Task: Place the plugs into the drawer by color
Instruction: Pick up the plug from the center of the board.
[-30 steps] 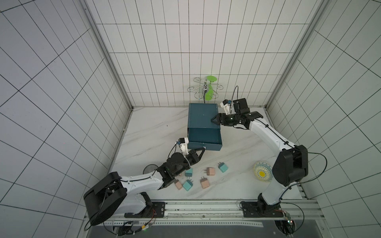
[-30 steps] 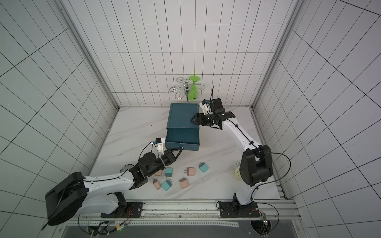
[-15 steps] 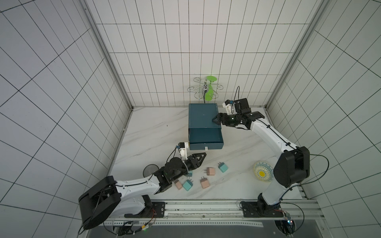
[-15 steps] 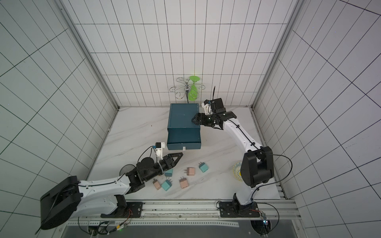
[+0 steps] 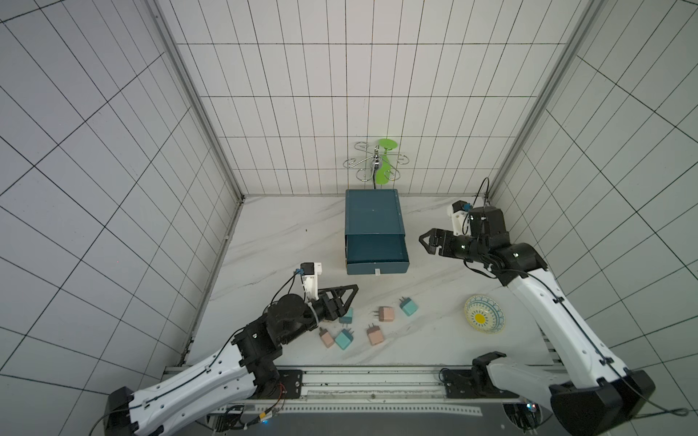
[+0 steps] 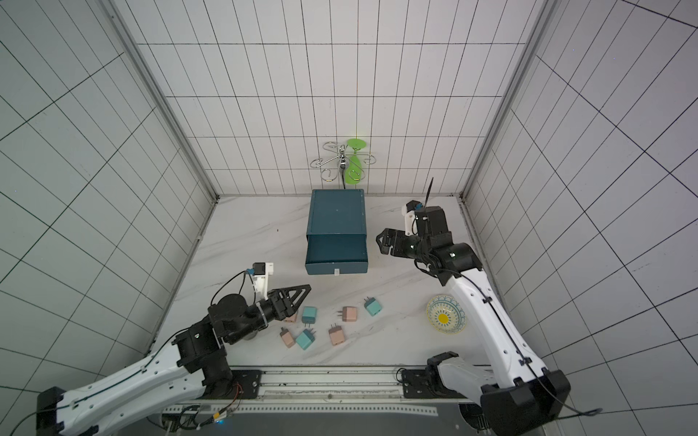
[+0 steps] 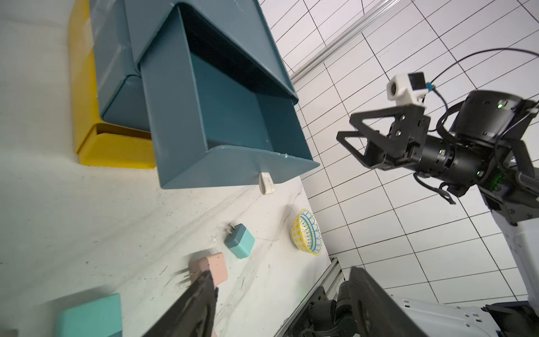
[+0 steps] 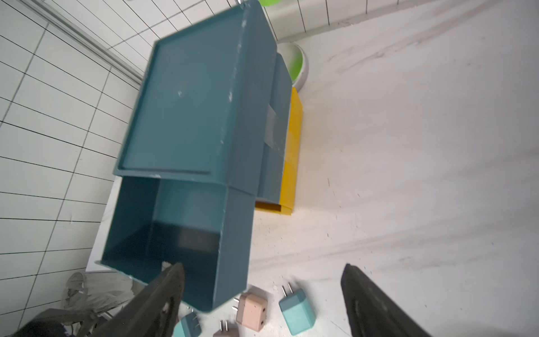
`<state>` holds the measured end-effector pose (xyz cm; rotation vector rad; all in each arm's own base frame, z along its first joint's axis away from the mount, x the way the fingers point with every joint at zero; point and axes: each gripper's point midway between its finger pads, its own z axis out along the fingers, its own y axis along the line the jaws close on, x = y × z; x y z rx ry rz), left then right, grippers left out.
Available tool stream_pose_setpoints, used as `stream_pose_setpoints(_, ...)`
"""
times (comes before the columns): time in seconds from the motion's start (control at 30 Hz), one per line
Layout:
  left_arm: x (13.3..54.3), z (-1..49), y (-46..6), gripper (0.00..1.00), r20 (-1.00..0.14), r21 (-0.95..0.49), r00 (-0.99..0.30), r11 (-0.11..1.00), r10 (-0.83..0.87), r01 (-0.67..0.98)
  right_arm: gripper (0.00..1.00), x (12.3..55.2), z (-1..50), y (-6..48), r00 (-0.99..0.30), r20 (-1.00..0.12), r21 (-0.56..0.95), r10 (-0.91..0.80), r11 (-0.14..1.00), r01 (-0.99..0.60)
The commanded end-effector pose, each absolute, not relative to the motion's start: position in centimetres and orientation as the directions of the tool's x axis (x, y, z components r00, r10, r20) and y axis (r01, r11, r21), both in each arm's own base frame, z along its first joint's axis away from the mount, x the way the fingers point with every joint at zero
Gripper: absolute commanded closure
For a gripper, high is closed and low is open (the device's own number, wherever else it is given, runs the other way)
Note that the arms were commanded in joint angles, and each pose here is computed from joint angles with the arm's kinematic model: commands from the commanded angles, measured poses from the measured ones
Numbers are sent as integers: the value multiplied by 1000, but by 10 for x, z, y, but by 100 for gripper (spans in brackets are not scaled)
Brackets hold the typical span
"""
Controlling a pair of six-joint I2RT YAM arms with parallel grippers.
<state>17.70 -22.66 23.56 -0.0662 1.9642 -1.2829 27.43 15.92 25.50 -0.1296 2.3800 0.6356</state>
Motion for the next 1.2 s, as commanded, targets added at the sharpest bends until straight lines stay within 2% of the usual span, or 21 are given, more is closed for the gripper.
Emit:
stream_pose_setpoints(0.0,167,211,-211,22,-623,-717,-711,601,-326,353,13,233,187,139,-859,-511,339,35,926,-164)
stream_pose_setpoints(0.1,161,225,-216,18,-651,-704,-702,576,-288,416,14,202,153,154,-884,-467,365,-21,906,-215)
stream_pose_setpoints(0.23,157,252,-232,19,-725,-637,-661,552,-193,538,14,193,111,179,-890,-440,316,-119,907,-278)
stream_pose_setpoints(0.37,161,283,-244,19,-776,-603,-600,509,-195,614,14,192,74,195,-892,-400,276,-209,901,-334)
stream_pose_setpoints(0.53,169,290,-251,19,-815,-563,-541,504,-208,655,13,201,59,201,-889,-372,234,-265,901,-366)
stream_pose_setpoints(0.73,166,286,-246,19,-854,-503,-488,518,-180,691,18,203,33,204,-893,-319,201,-317,898,-391)
stream_pose_setpoints(0.83,171,285,-228,19,-854,-503,-473,576,-217,644,19,203,24,206,-898,-298,207,-324,896,-392)
stream_pose_setpoints(0.93,171,285,-221,17,-852,-515,-454,575,-261,636,23,203,21,208,-897,-292,209,-332,893,-399)
stream_pose_setpoints(1.07,168,289,-223,17,-859,-503,-452,565,-242,654,32,205,20,199,-899,-298,170,-321,909,-381)
stream_pose_setpoints(1.17,170,288,-223,17,-859,-501,-451,574,-241,648,34,201,17,193,-905,-293,157,-307,919,-362)
